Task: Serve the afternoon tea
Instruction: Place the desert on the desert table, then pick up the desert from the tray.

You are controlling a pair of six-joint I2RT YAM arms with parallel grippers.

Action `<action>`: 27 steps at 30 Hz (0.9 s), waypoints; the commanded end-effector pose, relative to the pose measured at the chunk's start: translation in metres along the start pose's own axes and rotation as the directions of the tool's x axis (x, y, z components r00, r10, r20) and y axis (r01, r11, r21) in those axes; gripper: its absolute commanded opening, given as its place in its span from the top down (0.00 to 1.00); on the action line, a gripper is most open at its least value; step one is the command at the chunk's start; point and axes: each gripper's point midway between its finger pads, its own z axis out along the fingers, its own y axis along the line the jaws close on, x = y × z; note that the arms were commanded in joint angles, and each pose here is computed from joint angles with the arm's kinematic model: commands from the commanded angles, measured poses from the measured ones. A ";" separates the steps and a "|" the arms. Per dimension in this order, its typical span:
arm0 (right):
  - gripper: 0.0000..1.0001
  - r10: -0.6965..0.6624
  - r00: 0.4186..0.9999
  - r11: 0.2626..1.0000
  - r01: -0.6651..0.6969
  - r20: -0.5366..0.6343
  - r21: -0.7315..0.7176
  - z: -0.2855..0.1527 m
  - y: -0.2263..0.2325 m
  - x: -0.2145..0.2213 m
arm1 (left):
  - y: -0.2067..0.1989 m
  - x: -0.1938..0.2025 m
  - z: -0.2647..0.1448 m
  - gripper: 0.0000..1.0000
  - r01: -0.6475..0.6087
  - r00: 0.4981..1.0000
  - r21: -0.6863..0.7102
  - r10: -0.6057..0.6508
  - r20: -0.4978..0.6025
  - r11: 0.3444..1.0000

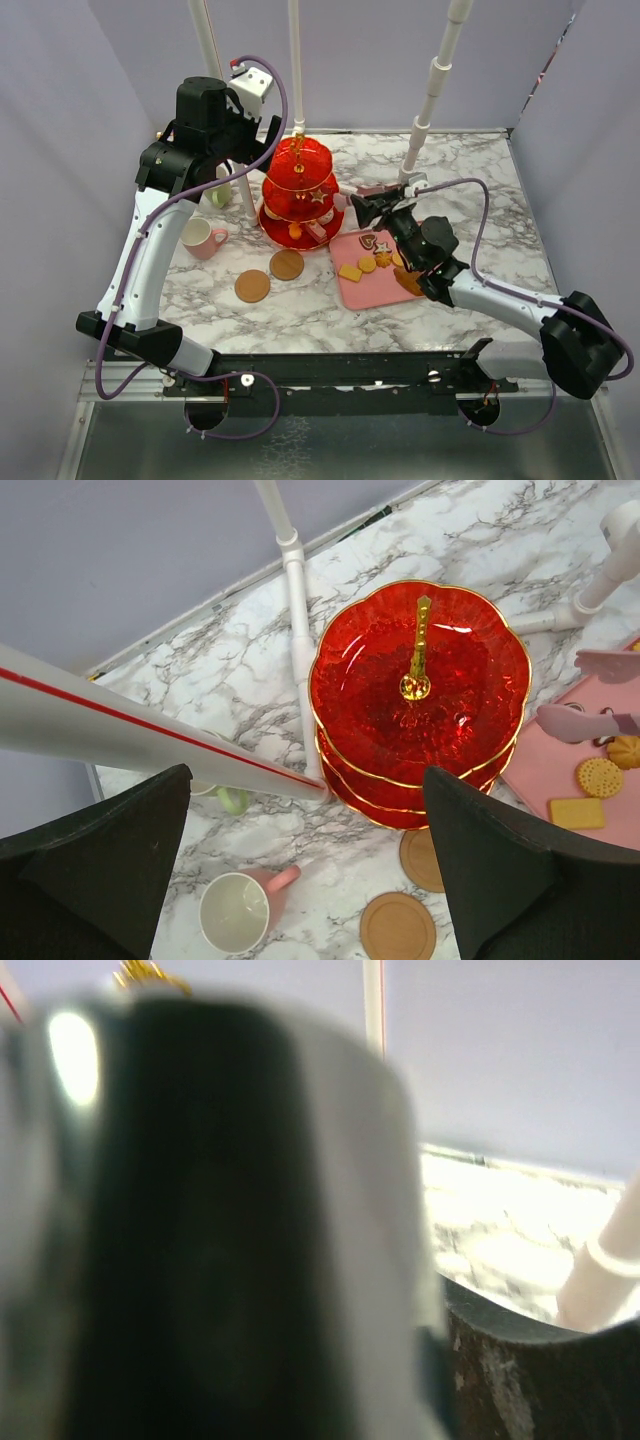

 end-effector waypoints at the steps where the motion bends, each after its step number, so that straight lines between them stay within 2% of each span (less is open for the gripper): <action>1: 0.33 0.007 0.994 0.994 0.005 -0.109 0.105 -0.024 -0.024 0.045 | -0.002 -0.003 -0.004 0.01 0.003 1.000 0.020 -0.003 0.017 1.000; 8: 0.29 0.023 0.978 0.984 0.015 -0.209 0.177 -0.041 -0.048 0.097 | -0.003 -0.002 -0.003 0.01 0.003 1.000 0.022 -0.003 0.015 1.000; 27: 0.29 0.018 0.962 0.960 0.061 -0.274 0.275 -0.047 -0.075 0.144 | -0.002 -0.004 -0.006 0.01 -0.002 1.000 0.020 0.002 0.024 1.000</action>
